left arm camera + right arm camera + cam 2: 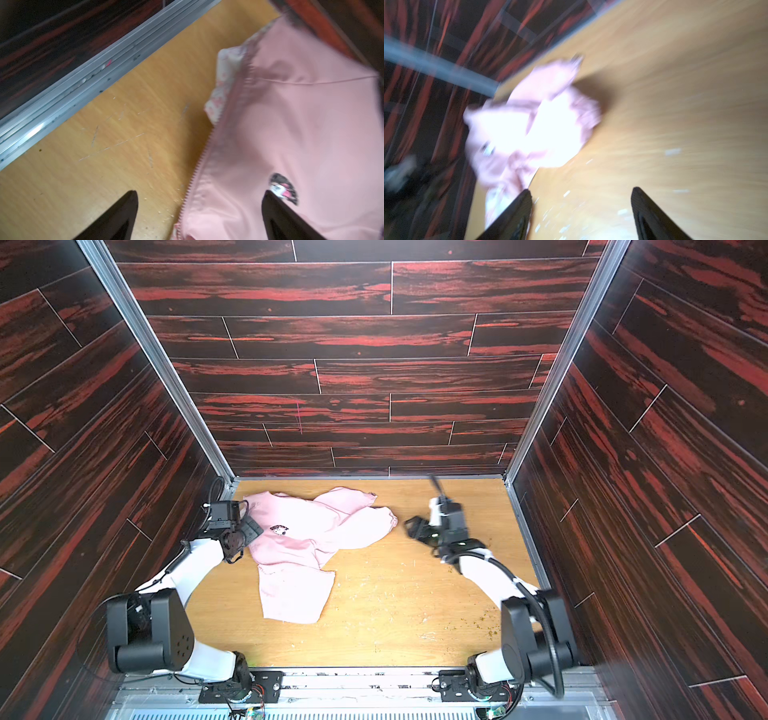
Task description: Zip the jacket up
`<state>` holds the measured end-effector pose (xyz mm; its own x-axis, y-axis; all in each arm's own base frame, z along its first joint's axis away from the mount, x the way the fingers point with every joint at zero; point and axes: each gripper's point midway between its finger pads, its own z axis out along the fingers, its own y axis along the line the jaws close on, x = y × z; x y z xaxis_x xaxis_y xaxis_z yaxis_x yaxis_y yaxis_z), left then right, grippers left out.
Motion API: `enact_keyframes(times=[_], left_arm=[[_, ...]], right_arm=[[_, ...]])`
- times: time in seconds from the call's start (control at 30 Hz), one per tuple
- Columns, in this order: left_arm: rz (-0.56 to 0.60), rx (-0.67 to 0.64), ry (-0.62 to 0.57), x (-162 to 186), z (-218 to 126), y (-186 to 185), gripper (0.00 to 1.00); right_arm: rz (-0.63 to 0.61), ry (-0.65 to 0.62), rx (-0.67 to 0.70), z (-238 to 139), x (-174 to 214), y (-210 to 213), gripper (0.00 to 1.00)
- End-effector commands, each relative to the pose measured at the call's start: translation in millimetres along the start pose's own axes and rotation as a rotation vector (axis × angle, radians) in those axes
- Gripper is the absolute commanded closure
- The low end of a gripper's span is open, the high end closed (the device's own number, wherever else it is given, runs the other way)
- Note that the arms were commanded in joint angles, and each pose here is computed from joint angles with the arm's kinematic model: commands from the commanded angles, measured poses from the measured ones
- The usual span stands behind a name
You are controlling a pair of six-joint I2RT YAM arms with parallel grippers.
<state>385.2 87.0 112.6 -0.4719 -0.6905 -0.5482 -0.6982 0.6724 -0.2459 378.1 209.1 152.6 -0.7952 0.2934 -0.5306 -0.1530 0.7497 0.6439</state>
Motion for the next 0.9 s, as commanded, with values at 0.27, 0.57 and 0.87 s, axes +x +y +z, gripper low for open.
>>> enact_keyframes(times=[0.27, 0.57, 0.87], left_arm=[[-0.1, 0.192, 0.195, 12.7, 55.0, -24.1, 0.05], [-0.104, 0.349, 0.237, 8.7, 49.3, -57.3, 0.6], [-0.106, 0.454, 0.269, 8.5, 21.8, -74.6, 1.0]], right_arm=[[-0.077, 0.416, -0.224, 83.6, 131.5, 108.5, 0.24], [-0.086, 0.595, -0.236, 121.7, 197.9, 119.2, 0.31], [-0.076, 0.662, -0.221, 139.3, 225.1, 114.3, 0.5]])
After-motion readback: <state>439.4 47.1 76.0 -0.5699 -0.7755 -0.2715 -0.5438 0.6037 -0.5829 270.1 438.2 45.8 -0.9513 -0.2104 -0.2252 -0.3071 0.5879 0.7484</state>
